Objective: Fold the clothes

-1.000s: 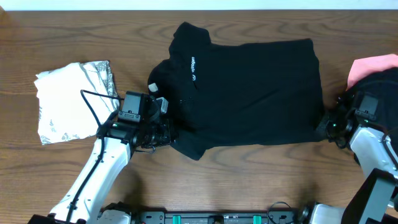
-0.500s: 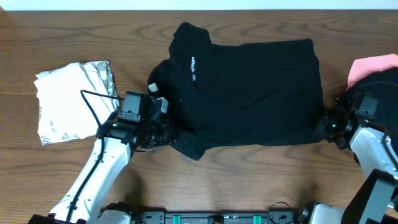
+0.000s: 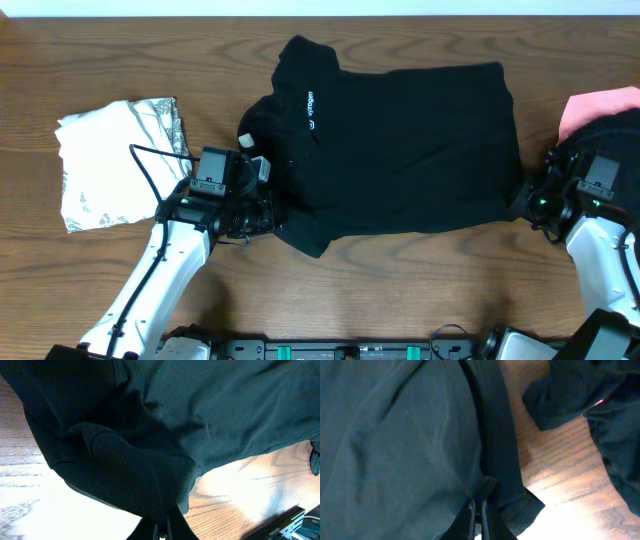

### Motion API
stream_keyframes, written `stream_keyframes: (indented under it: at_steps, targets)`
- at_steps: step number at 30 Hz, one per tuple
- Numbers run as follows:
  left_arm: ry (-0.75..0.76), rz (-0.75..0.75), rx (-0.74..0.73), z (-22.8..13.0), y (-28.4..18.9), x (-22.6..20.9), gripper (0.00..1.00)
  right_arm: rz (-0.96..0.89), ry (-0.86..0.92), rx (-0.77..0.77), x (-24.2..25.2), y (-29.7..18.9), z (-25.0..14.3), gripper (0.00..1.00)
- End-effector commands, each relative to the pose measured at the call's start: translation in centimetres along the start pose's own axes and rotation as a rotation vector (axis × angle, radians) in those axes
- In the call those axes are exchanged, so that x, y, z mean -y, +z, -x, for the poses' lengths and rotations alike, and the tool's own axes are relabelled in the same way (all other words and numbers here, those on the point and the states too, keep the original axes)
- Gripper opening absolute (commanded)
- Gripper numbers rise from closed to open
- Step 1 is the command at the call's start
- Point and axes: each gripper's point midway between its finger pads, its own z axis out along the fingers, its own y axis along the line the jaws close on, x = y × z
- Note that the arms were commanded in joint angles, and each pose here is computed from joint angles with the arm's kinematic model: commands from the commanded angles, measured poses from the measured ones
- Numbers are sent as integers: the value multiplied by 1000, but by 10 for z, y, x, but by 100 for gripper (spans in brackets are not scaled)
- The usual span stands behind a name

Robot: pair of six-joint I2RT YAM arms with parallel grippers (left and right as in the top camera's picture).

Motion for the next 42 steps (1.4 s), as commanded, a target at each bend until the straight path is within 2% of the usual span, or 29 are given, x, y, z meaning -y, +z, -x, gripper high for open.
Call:
stream_keyframes:
  at_steps: [1, 7, 16, 20, 23, 42]
  targets:
    - [8, -4, 28, 9, -6, 5, 5, 3, 11, 8, 0, -3, 2, 4]
    - [7, -4, 28, 9, -6, 5, 6, 0, 15, -6, 0, -3, -2, 11]
    - [8, -4, 28, 9, -6, 5, 6, -25, 16, -7, 5, -3, -2, 11]
    - [8, -4, 28, 9, -6, 5, 6, -106, 16, 10, 19, -3, 1, 21]
    - [8, -4, 28, 9, -6, 5, 6, -168, 18, 7, 30, -2, 0, 21]
    - [8, -4, 28, 9, -6, 5, 6, -181, 35, -73, 40, 33, -10, 21]
